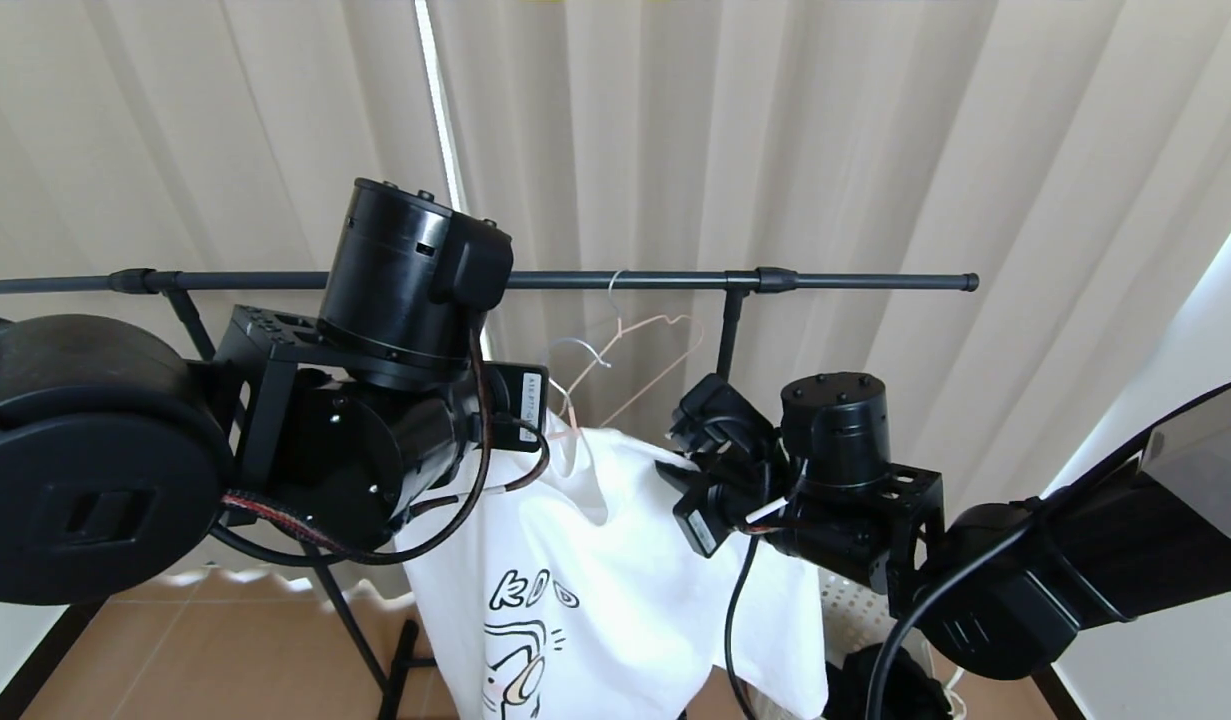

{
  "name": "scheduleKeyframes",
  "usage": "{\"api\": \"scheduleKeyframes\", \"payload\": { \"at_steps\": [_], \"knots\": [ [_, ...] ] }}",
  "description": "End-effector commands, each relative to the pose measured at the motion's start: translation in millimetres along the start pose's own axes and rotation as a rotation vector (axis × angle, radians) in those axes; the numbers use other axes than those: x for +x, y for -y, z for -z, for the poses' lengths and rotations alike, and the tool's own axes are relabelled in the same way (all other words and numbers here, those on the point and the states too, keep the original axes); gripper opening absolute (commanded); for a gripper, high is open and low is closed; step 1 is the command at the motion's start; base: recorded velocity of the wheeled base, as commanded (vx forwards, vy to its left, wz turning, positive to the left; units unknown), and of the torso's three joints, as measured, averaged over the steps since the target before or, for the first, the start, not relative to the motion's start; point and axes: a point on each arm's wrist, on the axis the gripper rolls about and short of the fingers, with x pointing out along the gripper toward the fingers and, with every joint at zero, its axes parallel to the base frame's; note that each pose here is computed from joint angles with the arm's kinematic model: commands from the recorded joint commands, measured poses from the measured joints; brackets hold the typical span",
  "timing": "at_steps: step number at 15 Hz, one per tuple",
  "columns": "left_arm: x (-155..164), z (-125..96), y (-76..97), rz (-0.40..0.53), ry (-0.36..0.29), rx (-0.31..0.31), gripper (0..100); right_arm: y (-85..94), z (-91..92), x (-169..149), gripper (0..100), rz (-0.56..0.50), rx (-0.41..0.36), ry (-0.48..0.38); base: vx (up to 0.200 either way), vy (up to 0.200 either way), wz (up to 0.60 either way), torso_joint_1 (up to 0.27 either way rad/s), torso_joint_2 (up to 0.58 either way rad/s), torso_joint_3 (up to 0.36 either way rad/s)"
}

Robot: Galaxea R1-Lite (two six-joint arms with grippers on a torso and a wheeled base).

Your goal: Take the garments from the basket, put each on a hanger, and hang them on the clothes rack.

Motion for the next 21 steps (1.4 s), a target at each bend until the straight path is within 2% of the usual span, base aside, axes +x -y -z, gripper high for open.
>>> {"api": "scheduleKeyframes", "payload": {
  "at_steps": [1,3,6,9,12,14,15,17,21],
  "knots": [
    [-1.0,-0.3,-0.3,0.001,0.002,-0.001,0,1.3,-8.2,-0.9,0,0.006,0.027,0.045,0.0,0.0,0.0,0.0,0.0,0.0],
    [-1.1,-0.3,-1.0,0.0,0.002,-0.002,0,2.6,-14.7,-1.1,0,0.017,0.044,0.112,0.0,0.0,0.0,0.0,0.0,0.0],
    [-1.4,-0.3,-1.2,0.0,0.003,-0.002,0,4.1,-21.4,-3.6,0,0.02,0.083,0.153,0.0,0.0,0.0,0.0,0.0,0.0],
    [-2.7,0.0,-1.7,0.002,0.004,0.005,0,5.5,-28.2,-3.2,0,0.018,0.135,0.178,0.0,0.0,0.0,0.0,0.0,0.0],
    [-5.8,1.7,-3.9,0.003,0.003,0.029,0,6.0,-31.0,-3.4,0,0.015,0.153,0.19,0.0,0.0,0.0,0.0,0.0,0.0],
    [-6.1,2.1,-4.2,0.003,0.003,0.071,0,6.0,-31.2,-3.4,0,0.014,0.159,0.19,0.0,0.0,0.0,0.0,0.0,0.0],
    [-9.0,2.0,-6.5,0.002,0.007,0.111,0,5.9,-30.8,-3.0,0,0.014,0.159,0.188,0.0,0.0,0.0,0.0,0.0,0.0],
    [-9.6,5.4,-8.3,-0.001,0.002,0.226,0,2.5,-33.1,-6.3,0,0.004,0.157,0.196,0.0,0.0,0.0,0.0,0.0,0.0],
    [-12.2,1.1,-12.8,-0.011,0.018,0.397,0,-5.6,-33.3,-12.1,0,-0.015,0.147,0.192,0.0,0.0,0.0,0.0,0.0,0.0]
  ]
}}
